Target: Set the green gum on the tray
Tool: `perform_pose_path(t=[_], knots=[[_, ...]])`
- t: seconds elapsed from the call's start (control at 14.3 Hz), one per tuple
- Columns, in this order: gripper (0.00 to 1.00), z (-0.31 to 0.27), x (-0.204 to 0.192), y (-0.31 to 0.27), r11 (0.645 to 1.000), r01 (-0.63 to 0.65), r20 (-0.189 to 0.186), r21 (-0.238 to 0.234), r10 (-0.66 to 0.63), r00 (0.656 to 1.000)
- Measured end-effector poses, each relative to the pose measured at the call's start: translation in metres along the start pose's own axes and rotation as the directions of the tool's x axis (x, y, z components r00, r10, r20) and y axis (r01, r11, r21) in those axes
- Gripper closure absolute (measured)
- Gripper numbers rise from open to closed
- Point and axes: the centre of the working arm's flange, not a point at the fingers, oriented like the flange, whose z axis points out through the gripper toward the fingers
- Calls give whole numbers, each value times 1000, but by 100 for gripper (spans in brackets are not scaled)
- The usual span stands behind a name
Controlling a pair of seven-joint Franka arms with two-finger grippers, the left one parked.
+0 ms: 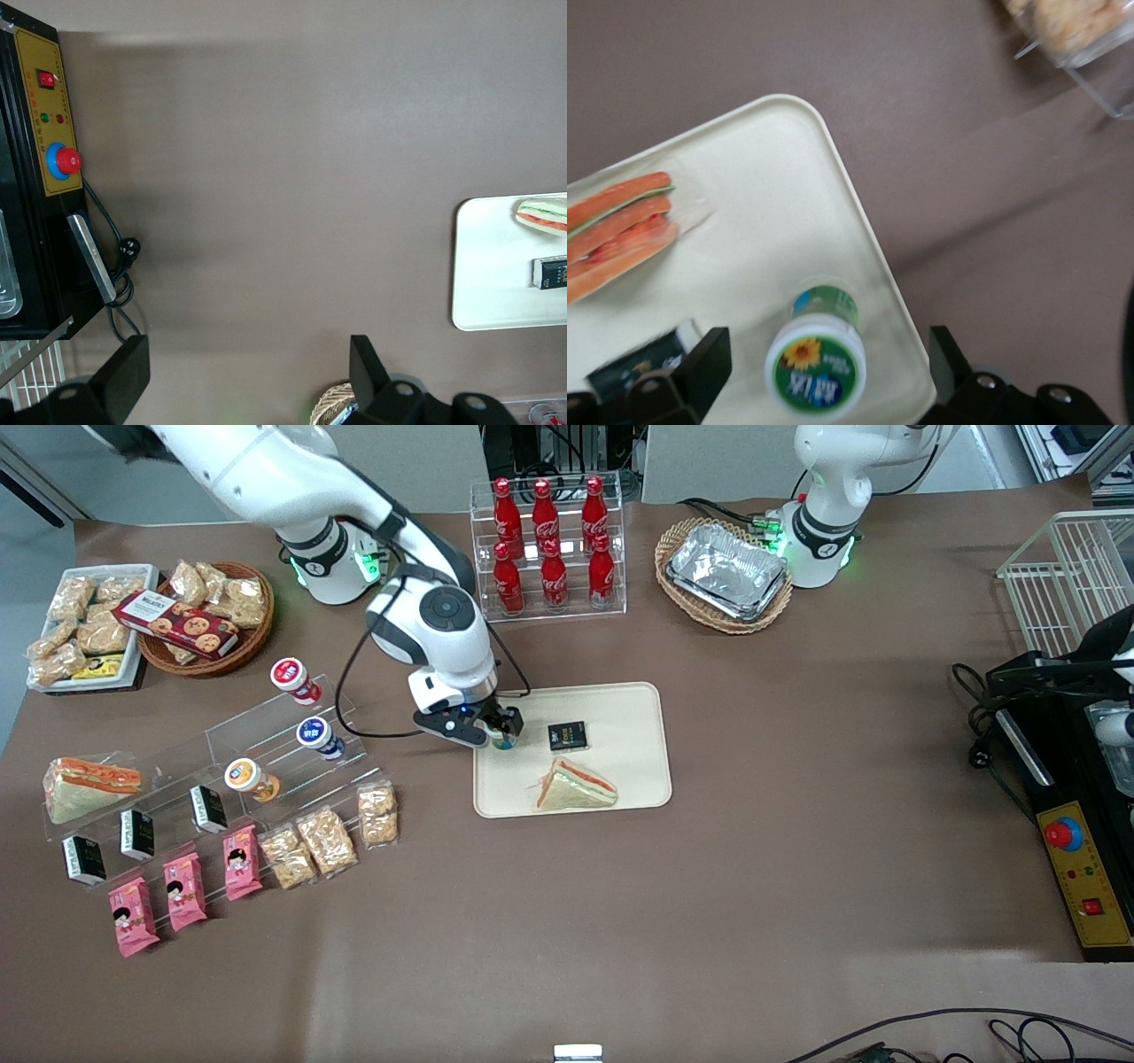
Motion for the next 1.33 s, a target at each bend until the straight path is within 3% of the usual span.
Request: perform_pose_path(t=[0.14,0.35,0.56,0.7,1.05,1.33], knots=[[0,-42,11,2,1000,10,49,-1,-10,999],[0,-110,44,19,998,55,77,-22,-53,996],[0,-169,93,54,992,104,117,-69,-96,988],[0,-202,133,91,988,142,148,-55,-133,980],[1,-229,219,204,964,266,134,-13,-262,956],[0,-235,257,290,959,282,144,0,-279,949]])
